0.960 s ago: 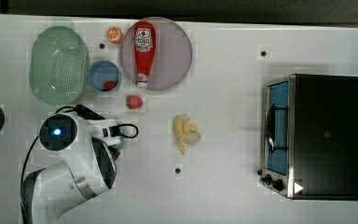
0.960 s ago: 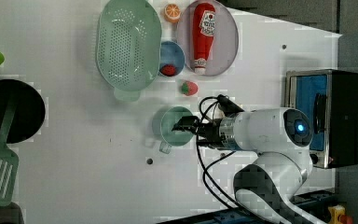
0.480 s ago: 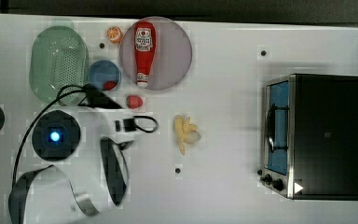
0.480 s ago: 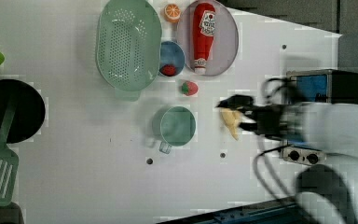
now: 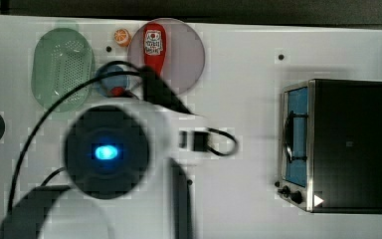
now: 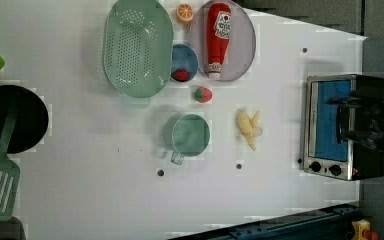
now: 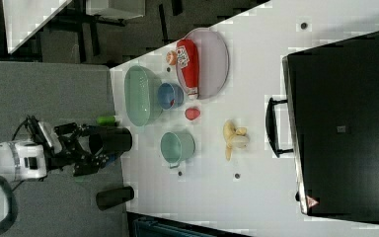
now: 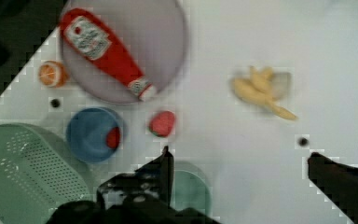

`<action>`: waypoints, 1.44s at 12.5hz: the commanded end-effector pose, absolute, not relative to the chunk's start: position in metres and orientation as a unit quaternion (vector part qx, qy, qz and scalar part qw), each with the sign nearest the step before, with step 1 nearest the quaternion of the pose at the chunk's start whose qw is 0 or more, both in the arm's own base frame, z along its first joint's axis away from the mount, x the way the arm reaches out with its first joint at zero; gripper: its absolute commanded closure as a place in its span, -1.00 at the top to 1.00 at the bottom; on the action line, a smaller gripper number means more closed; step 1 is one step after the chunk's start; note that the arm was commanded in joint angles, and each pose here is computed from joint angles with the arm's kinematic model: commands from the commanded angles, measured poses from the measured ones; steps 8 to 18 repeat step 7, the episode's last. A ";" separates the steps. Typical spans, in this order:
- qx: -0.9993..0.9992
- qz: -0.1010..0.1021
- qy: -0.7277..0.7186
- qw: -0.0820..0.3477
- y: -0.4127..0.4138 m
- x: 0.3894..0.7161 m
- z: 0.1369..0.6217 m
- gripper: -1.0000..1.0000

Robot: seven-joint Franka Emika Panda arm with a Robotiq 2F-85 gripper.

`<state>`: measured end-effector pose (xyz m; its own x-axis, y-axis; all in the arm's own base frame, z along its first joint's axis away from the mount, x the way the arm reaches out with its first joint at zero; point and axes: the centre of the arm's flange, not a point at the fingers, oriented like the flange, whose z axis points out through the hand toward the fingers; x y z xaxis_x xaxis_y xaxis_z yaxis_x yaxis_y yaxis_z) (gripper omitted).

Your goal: Pick Banana and place it in mug.

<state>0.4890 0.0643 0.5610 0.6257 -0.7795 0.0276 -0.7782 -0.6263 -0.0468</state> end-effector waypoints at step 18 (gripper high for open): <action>-0.901 0.012 0.434 -0.009 -0.041 0.485 0.589 1.00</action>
